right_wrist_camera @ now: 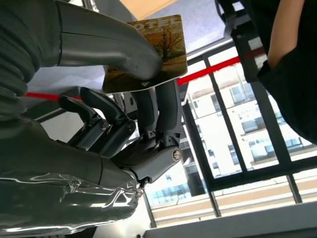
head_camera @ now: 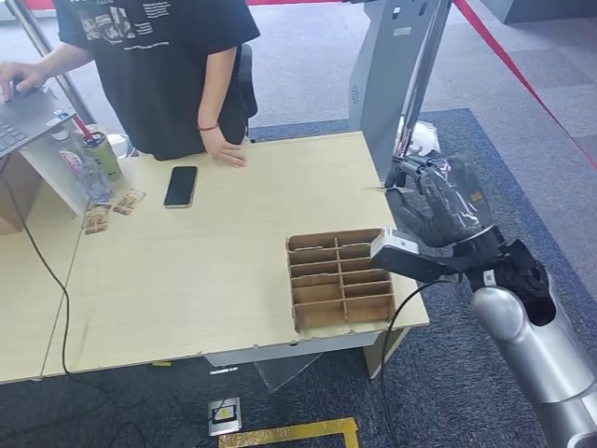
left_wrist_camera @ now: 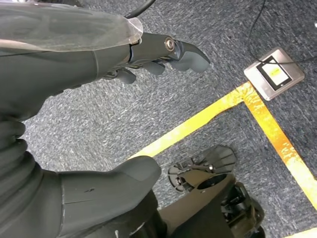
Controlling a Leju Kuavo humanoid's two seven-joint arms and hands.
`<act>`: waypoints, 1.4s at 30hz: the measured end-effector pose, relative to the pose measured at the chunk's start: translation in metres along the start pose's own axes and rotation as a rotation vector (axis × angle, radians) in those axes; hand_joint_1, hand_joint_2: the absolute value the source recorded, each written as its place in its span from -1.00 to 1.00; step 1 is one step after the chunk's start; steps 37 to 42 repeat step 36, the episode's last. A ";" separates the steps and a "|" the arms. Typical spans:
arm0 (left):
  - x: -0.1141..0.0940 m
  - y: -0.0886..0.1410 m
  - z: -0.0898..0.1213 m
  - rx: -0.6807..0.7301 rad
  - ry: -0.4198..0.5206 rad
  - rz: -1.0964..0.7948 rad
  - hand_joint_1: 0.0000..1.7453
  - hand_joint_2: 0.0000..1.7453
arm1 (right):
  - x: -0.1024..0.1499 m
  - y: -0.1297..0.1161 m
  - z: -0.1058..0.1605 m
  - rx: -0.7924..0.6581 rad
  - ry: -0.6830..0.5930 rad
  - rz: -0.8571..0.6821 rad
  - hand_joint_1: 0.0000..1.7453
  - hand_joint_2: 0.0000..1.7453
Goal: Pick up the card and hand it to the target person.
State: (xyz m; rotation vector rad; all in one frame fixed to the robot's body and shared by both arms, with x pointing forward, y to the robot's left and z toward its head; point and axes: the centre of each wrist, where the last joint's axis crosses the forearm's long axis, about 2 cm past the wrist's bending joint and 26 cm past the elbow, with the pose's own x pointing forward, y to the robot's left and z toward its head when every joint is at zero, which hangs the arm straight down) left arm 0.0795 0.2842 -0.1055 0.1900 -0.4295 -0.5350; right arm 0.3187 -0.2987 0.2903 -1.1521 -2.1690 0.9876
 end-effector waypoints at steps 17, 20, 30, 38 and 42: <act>0.012 -0.003 -0.002 -0.009 -0.010 -0.023 -1.00 1.00 | 0.012 0.077 -0.078 -0.025 0.051 0.137 1.00 1.00; 0.013 -0.003 -0.002 -0.010 -0.011 -0.028 -1.00 1.00 | 0.016 0.088 -0.088 0.006 0.051 0.136 1.00 1.00; 0.014 -0.003 -0.002 -0.010 -0.009 -0.032 -1.00 1.00 | 0.025 0.115 -0.106 0.113 0.052 0.134 0.59 1.00; 0.014 -0.003 -0.002 -0.010 -0.008 -0.031 -1.00 1.00 | 0.025 0.125 -0.106 0.172 0.054 0.091 -1.00 1.00; 0.014 -0.003 -0.002 -0.010 -0.008 -0.031 -1.00 1.00 | 0.025 0.125 -0.106 0.172 0.054 0.091 -1.00 1.00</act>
